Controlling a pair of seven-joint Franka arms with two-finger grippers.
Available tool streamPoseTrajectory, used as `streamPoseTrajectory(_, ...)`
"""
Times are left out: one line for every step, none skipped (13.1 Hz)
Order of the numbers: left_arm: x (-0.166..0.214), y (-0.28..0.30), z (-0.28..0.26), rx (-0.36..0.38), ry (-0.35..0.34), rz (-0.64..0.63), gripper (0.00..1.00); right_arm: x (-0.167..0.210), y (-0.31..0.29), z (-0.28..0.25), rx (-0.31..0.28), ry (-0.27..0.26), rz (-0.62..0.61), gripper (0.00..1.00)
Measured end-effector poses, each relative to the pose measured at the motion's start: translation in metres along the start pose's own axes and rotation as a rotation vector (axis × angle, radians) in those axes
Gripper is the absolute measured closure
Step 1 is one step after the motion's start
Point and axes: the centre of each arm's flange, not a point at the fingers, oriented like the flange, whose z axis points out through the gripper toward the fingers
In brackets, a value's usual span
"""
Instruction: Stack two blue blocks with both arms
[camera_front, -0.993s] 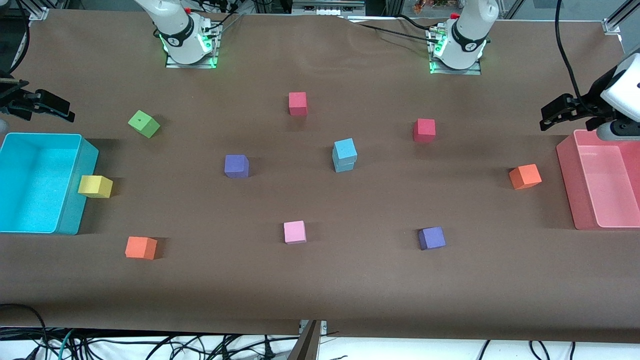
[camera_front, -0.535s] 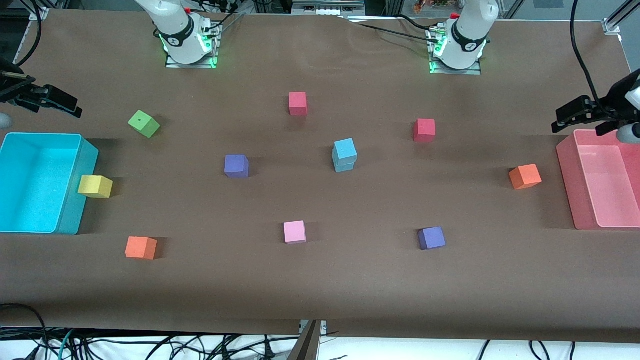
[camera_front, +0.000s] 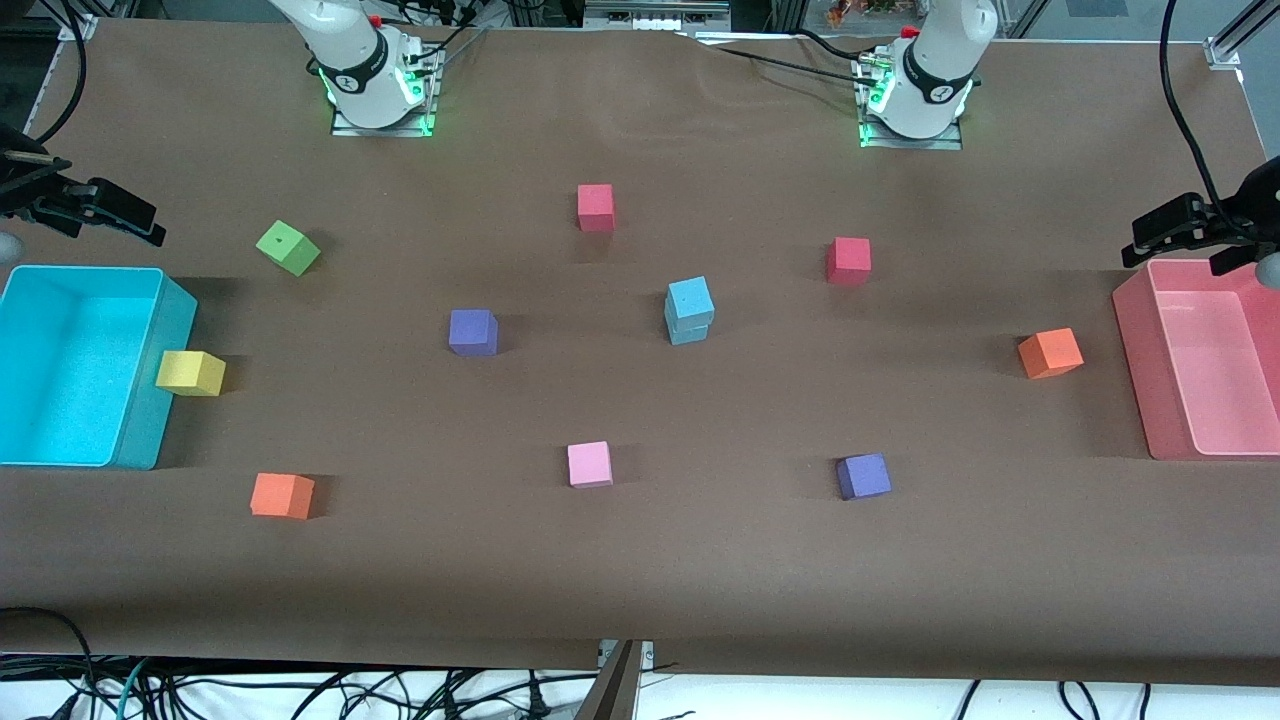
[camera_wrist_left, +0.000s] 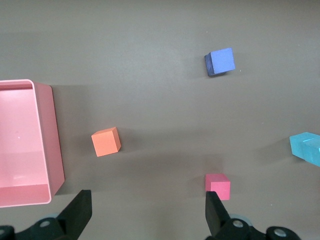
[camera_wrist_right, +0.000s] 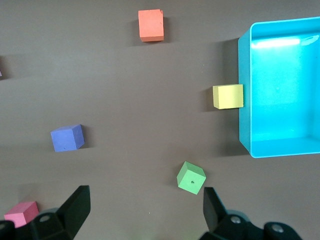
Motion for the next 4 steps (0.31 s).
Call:
streamPoseTrajectory(0.0001,-0.0005,-0.0001,0.002,0.001,0.002,0.0,0.0004,0.0,0.0002,0.0,0.002,0.0,0.0)
streamPoseTrajectory(0.0002,-0.0008,-0.0003,0.003,0.003,0.004,0.0,0.0007,0.0,-0.0001,0.0,0.006,0.0,0.0)
streamPoseTrajectory(0.0005,-0.0008,-0.0006,0.004,0.005,0.006,0.0,0.0012,0.0,-0.0004,0.001,0.01,0.0,0.0)
streamPoseTrajectory(0.0007,-0.0009,-0.0009,0.004,0.008,0.008,0.0,0.0015,-0.0001,-0.0007,0.001,0.013,0.0,0.0)
